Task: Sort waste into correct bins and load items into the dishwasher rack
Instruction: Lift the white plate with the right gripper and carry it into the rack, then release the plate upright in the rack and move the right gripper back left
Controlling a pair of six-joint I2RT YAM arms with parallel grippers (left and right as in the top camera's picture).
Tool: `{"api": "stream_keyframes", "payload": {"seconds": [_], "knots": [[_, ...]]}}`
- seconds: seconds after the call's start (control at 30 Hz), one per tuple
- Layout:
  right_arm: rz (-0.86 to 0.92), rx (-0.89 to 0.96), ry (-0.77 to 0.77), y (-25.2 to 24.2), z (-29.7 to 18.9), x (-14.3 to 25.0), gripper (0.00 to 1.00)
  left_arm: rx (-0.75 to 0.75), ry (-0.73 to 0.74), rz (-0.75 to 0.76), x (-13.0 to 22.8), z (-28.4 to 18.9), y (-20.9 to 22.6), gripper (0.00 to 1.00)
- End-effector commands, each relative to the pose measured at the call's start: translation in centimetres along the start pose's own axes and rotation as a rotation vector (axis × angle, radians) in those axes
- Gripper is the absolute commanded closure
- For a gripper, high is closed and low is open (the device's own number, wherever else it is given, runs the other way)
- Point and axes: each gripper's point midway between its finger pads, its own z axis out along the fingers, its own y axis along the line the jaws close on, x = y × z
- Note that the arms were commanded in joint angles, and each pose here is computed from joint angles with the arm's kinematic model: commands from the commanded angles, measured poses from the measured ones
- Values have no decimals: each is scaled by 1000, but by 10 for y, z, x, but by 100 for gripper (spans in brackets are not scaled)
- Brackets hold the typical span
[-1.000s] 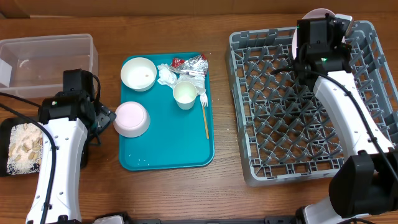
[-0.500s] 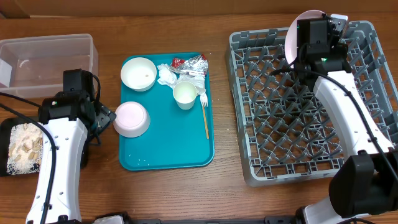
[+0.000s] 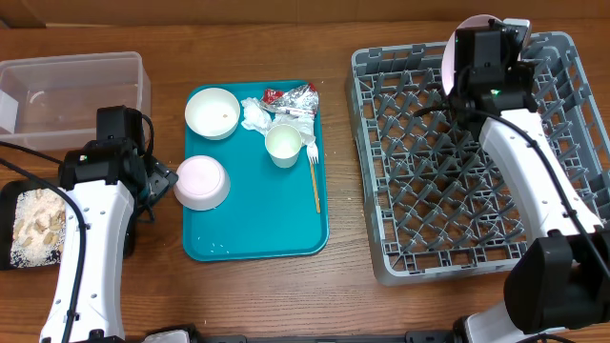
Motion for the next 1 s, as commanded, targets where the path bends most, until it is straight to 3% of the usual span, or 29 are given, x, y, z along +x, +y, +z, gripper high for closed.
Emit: {"api": "stream_keyframes", "payload": {"seconds": [0.0,0.2,0.33,0.37,0.4,0.43,0.47,0.6,0.7,0.97], "knots": [[-34,7,5,6,-2,11,96,-18,-10,-29,-4,2,4,0],[-50,1,10,11,-3,16,95,-18,-10,-28,-4,2,4,0],[-62,-14,1,18,-9,15,81,-18,-10,-28,-4,2,4,0],[-64,-21,-5,20,-12,14,73,-18,-10,-28,-4,2,4,0],[-61,-28,-12,23,-15,13,48,-18,-10,-28,-4,2,4,0],[-59,-36,-20,25,-19,11,16,-18,-10,-28,-4,2,4,0],[-58,-47,-33,28,-25,8,3,-18,-10,-28,-4,2,4,0],[11,-105,-90,32,-60,-13,0,-18,-10,-29,-4,2,4,0],[105,-275,-66,43,-87,-20,0,-18,-10,-28,-4,2,4,0],[68,-1143,118,117,-209,-7,0,-18,-10,-28,-4,2,4,0]]}}
